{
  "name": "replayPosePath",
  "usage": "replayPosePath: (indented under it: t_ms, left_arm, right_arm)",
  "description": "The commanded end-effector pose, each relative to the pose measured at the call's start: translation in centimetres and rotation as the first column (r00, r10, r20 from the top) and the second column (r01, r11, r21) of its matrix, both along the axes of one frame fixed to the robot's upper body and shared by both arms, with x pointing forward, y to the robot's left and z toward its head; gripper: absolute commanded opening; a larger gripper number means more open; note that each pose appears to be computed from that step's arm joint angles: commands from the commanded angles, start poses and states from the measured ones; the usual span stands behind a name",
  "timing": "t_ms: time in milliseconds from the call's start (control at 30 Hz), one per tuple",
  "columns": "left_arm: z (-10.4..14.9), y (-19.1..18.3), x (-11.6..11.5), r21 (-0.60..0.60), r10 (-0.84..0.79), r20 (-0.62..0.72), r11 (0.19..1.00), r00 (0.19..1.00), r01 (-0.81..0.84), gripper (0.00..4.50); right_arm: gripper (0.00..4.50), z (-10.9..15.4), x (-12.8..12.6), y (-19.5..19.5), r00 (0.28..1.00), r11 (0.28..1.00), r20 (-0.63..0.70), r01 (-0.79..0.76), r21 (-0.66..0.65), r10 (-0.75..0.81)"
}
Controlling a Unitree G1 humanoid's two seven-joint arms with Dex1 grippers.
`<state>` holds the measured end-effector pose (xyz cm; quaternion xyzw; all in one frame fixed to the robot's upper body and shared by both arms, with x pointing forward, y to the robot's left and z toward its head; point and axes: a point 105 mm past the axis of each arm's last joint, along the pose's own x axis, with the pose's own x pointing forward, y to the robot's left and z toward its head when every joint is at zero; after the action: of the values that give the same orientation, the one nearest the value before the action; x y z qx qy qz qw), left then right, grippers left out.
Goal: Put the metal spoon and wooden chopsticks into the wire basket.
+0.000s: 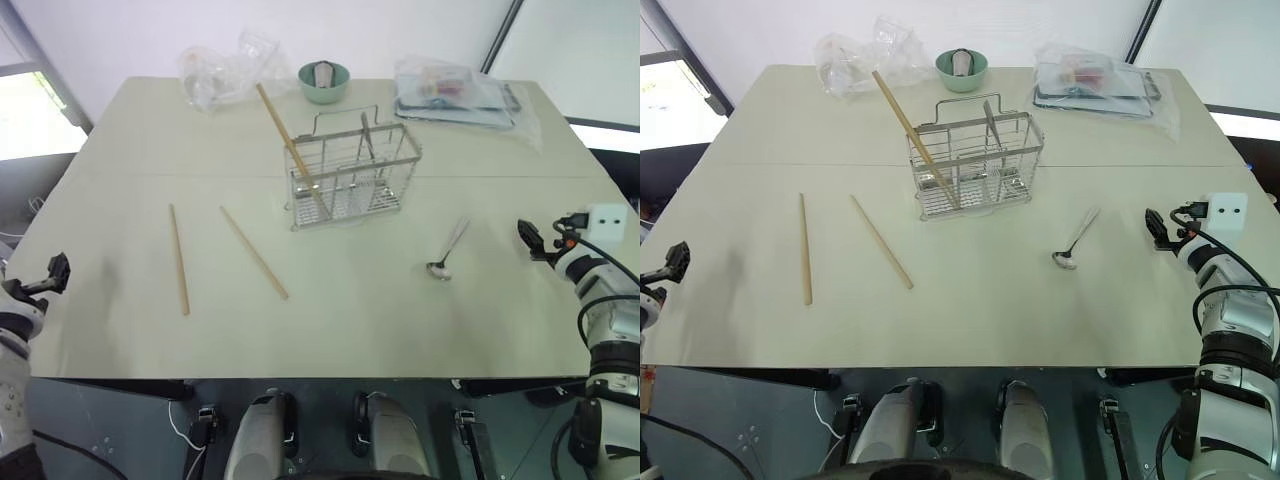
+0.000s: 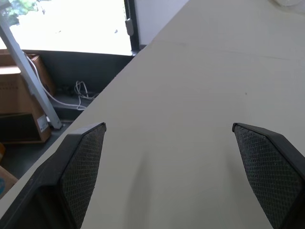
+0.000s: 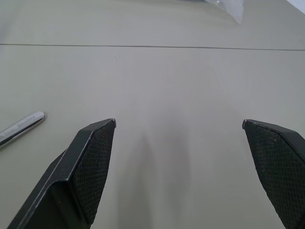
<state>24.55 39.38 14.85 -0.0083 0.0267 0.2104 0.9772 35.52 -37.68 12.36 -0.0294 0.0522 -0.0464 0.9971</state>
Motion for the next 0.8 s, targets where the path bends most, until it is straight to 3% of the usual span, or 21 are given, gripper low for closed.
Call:
replayPosePath:
  t_ms: [33,433,800]
  left_arm:
    - [1.4,0.0,-0.1,0.062,-0.006,0.017,0.998,1.000,0.005,4.47]
    - [1.5,0.2,0.2,0.045,0.013,0.035,0.999,0.999,-0.015,4.47]
    - [3.1,0.7,0.6,0.071,0.006,0.064,0.997,0.998,-0.011,4.47]
  right_arm:
    - [4.40,1.6,0.2,-0.2,0.998,1.000,0.062,0.007,-0.005,-0.007]
    - [4.40,2.0,0.4,-0.1,0.998,1.000,0.070,0.005,-0.010,-0.004]
    - [4.40,2.6,1.0,0.2,0.997,1.000,0.082,-0.008,-0.019,0.009]
